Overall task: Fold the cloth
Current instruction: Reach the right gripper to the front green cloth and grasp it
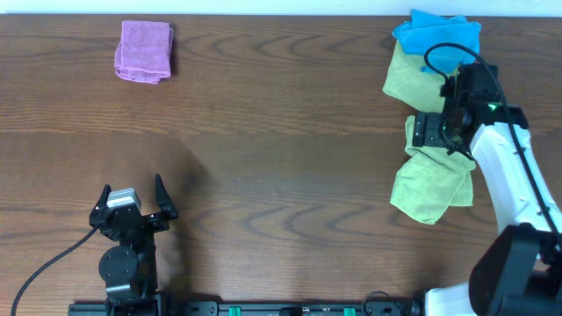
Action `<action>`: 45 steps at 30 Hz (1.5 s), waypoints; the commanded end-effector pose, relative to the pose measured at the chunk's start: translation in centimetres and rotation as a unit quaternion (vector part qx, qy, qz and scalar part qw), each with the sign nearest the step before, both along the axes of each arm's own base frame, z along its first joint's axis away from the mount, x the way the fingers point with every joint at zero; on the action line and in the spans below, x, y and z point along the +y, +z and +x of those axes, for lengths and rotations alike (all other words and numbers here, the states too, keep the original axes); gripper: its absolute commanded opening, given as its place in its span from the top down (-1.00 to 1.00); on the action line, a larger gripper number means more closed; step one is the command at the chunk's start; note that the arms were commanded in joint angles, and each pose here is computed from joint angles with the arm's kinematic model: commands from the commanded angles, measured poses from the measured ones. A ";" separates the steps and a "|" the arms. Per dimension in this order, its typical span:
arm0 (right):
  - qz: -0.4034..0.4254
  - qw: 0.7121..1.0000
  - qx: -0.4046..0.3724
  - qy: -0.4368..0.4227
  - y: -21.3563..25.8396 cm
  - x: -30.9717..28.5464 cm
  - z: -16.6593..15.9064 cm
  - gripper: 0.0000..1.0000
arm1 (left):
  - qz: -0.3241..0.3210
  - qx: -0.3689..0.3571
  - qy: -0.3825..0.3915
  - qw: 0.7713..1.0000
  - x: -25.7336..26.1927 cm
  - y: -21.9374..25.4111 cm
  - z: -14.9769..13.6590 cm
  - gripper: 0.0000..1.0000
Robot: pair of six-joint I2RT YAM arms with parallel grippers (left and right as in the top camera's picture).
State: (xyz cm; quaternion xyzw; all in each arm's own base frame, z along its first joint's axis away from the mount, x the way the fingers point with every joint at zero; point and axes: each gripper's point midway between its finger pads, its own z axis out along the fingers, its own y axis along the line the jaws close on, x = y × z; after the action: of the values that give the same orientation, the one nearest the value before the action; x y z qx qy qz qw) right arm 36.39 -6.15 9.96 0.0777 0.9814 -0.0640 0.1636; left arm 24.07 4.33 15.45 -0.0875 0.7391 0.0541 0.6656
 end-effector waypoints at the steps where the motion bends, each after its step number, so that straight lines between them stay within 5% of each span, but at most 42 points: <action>1: -0.017 0.999 0.041 -0.001 -2.5 -0.7 -0.7 -0.84 | -0.001 0.029 0.006 1.000 0.2 -2.0 -0.1 -0.91; 8: -0.002 0.994 0.111 0.004 -7.4 -0.3 -1.6 -0.74 | -0.001 0.029 0.006 1.000 0.2 -2.0 -0.1 -0.91; 16: -0.002 0.994 0.113 0.006 -8.7 -0.1 -1.0 0.97 | -0.001 0.029 0.006 1.000 0.2 -2.0 -0.1 -0.91; 24: 0.003 0.995 0.097 -0.012 -6.7 0.8 0.3 0.98 | -0.001 0.029 0.006 1.000 0.2 -2.0 -0.1 -0.91; 32: 0.005 0.995 -0.050 0.080 5.9 6.9 8.1 0.97 | -0.001 0.029 0.006 1.000 0.2 -2.0 -0.1 -0.91; 40: 0.052 0.939 -0.209 0.270 18.7 20.9 10.8 0.97 | -0.001 0.029 0.006 1.000 0.2 -2.0 -0.1 -0.91; 45: 0.035 0.912 -0.254 0.321 22.0 25.4 10.2 0.97 | -0.001 0.029 0.006 1.000 0.2 -2.0 -0.1 -0.91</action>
State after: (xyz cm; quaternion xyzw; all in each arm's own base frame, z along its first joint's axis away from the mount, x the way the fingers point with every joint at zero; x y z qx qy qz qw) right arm 47.20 18.38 29.51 -0.1976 0.8975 0.0557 0.3904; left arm 24.07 4.33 15.45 -0.0875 0.7391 0.0541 0.6656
